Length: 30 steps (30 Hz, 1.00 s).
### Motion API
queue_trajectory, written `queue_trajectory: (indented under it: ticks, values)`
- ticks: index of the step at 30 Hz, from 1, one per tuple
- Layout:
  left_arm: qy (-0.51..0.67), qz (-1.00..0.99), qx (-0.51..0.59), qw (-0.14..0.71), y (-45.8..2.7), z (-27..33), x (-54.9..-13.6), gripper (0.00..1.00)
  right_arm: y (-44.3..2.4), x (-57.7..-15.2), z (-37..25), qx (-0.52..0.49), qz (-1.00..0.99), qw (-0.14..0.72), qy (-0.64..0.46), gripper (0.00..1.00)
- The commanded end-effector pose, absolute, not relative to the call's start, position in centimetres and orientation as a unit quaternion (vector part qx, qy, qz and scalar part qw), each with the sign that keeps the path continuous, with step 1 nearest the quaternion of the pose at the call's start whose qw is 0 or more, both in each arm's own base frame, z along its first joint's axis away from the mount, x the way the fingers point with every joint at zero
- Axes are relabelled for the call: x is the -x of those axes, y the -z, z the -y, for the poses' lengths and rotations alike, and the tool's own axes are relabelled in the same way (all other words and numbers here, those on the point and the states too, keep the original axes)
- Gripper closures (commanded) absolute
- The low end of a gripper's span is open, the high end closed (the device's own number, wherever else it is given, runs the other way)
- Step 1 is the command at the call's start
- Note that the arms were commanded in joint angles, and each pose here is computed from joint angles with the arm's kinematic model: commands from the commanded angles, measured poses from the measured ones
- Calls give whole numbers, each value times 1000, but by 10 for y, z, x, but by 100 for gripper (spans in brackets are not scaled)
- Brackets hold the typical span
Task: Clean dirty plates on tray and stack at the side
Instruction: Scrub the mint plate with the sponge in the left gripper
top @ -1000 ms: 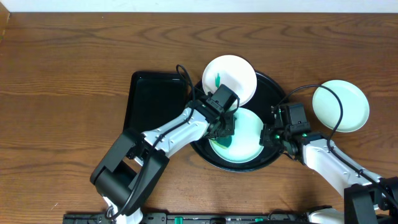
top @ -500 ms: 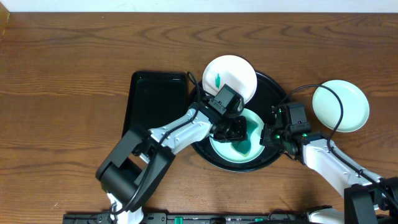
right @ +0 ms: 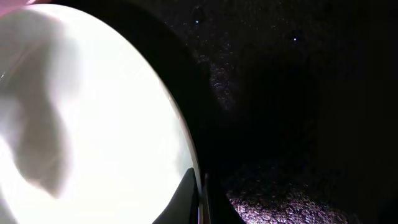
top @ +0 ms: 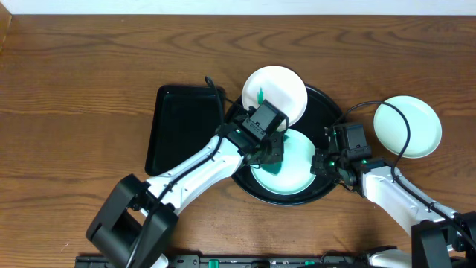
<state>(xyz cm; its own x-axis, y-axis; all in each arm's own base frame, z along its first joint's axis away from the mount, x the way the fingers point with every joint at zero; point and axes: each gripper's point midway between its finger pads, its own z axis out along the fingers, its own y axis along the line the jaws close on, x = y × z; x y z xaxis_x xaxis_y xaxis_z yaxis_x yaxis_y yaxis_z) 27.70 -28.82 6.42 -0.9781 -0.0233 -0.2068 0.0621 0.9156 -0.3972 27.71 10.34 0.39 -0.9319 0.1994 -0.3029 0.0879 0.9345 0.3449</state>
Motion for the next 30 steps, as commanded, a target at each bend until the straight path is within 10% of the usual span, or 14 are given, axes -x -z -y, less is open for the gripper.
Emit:
queue_trajectory:
  ticks: [1, 30]
  values:
    - [147, -981, 4, 128, -47, 269, -288, 91, -2, -273, -106, -65, -970, 165, -166, 99]
    - [248, -967, -43, 32, -29, 322, -252, 92, -2, -273, -106, -65, -970, 165, -166, 99]
